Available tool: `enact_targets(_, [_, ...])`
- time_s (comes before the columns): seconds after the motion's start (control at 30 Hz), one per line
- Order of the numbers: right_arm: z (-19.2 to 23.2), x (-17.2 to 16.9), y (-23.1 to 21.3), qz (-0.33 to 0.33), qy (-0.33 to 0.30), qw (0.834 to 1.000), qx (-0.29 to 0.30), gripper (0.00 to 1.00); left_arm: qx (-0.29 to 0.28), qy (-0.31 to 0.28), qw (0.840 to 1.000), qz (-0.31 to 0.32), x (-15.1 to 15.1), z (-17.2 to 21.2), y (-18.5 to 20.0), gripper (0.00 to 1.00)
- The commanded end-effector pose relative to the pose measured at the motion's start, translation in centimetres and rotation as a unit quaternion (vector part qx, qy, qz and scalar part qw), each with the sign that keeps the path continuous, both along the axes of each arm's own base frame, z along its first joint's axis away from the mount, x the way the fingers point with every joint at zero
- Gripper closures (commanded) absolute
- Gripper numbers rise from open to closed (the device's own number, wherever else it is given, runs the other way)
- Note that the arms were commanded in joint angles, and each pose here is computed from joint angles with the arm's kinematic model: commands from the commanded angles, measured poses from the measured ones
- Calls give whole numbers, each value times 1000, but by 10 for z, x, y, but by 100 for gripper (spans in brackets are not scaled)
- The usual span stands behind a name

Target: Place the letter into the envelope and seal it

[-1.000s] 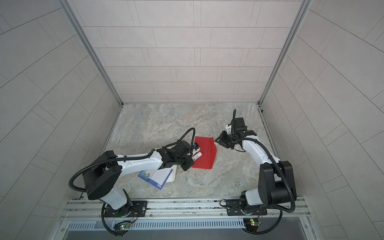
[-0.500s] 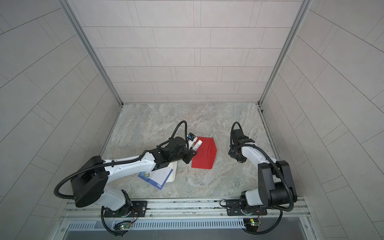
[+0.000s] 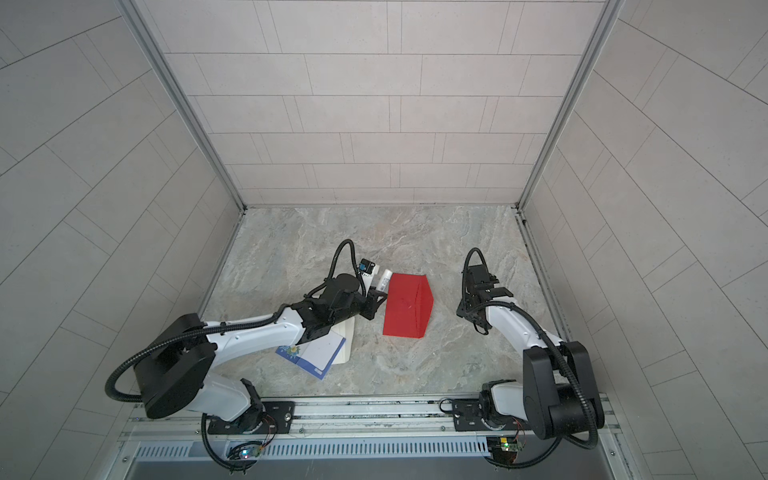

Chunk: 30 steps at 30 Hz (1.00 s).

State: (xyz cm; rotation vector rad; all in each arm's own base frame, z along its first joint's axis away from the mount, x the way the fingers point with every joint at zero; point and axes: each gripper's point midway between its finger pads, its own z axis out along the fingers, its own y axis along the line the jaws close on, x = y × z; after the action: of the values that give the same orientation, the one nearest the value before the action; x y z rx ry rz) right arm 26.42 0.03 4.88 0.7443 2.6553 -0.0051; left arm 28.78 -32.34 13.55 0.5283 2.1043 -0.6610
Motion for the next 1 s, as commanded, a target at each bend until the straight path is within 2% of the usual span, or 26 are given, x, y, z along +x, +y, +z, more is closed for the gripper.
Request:
enact_targets(0.0, [18, 1, 4, 18, -16, 1000, 2, 43, -30, -11, 999, 3, 3, 15, -3, 100])
enact_targets(0.1, [45, 11, 17, 53, -65, 996, 18, 43, -32, -10, 999, -2, 3, 15, -5, 100])
enact_targets(0.17, [65, 21, 43, 100, -118, 985, 72, 43, -35, -9, 999, -8, 2, 16, -8, 100])
enact_targets(0.23, [92, 30, 81, 157, -180, 959, 154, 44, -42, -9, 999, -18, 1, 17, -11, 100])
enact_targets(0.33, [133, 31, 140, 234, -244, 901, 270, 44, -59, -10, 997, -42, -3, 23, -21, 100])
enact_targets(0.4, [153, 27, 168, 277, -263, 874, 299, 44, -65, -9, 996, -53, -4, 26, -26, 100])
enact_targets(0.5, [177, 24, 195, 324, -281, 848, 312, 43, -71, -7, 995, -69, -6, 27, -32, 100])
enact_targets(0.57, [181, 25, 207, 339, -279, 841, 315, 43, -74, -9, 995, -73, -7, 28, -33, 100])
enact_targets(0.73, [165, 33, 223, 353, -237, 844, 326, 45, -81, -15, 994, -74, -8, 30, -32, 100])
enact_targets(0.97, [150, 29, 243, 396, -192, 836, 327, 48, -94, -22, 994, -57, -5, 35, -27, 100])
